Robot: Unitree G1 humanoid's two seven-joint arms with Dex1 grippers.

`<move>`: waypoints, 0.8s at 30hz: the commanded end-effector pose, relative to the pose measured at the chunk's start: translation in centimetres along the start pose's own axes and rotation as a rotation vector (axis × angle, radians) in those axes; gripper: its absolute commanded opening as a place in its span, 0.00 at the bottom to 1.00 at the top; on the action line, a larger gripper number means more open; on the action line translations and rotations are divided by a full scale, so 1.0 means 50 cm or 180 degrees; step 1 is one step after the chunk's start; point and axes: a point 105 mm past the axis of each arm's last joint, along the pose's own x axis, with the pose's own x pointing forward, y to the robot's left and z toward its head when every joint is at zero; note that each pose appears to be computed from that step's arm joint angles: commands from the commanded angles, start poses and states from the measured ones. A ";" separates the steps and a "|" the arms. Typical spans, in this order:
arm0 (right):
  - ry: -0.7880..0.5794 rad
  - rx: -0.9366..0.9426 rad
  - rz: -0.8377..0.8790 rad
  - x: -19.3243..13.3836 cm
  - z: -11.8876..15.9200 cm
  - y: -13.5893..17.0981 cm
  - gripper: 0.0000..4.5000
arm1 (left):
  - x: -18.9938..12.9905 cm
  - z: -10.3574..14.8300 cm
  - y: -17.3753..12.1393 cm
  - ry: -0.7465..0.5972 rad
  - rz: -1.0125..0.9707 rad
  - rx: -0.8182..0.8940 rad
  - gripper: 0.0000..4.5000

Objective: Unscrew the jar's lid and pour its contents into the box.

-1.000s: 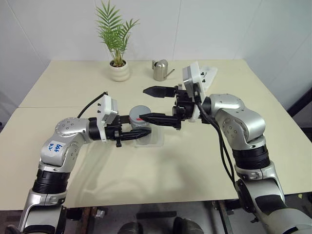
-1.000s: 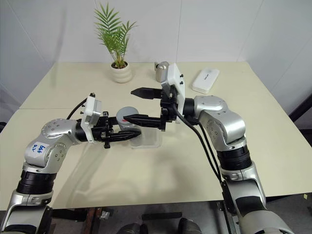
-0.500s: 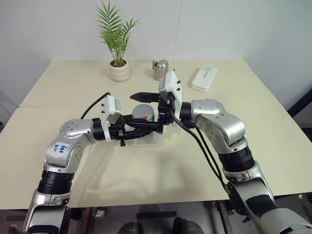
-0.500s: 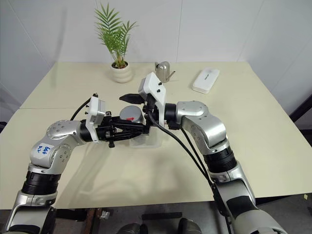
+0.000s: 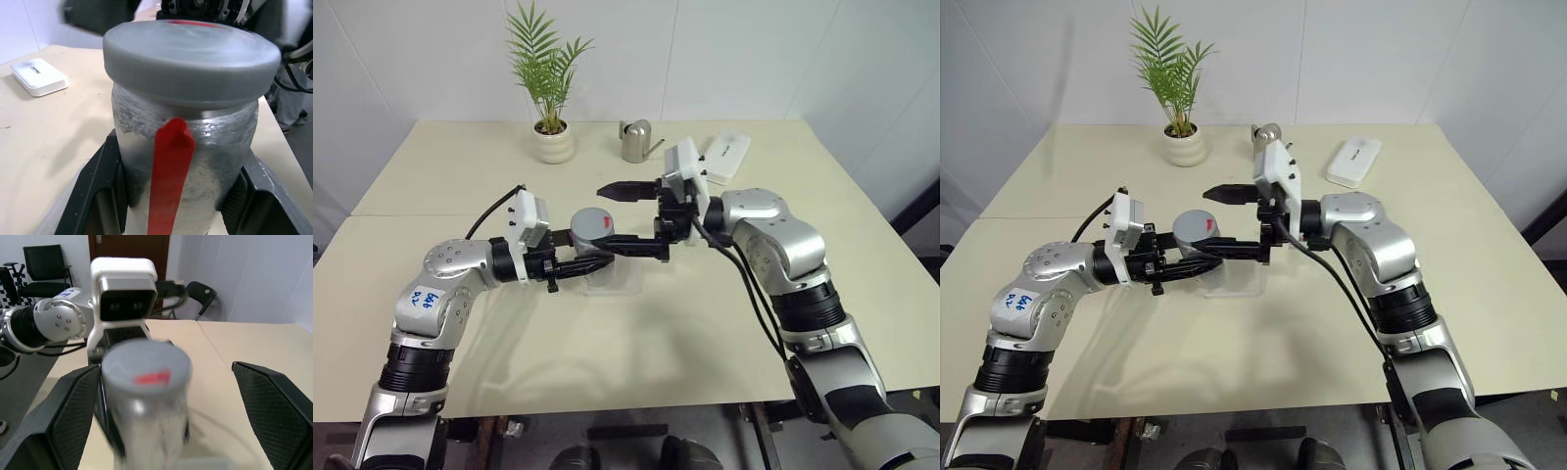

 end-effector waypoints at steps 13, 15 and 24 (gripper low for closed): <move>-0.0264 0.0044 0.0148 -0.028 0.076 0.026 0.99 | -0.005 0.022 -0.009 -0.0044 -0.0137 0.0154 0.42; -0.0296 0.0045 0.0184 -0.007 0.081 0.040 0.99 | -0.004 0.022 -0.009 -0.0031 -0.0153 0.0156 0.42; -0.0180 0.0072 0.0138 0.102 0.043 0.065 0.99 | 0.007 0.021 -0.016 -0.0043 -0.0228 0.0113 0.42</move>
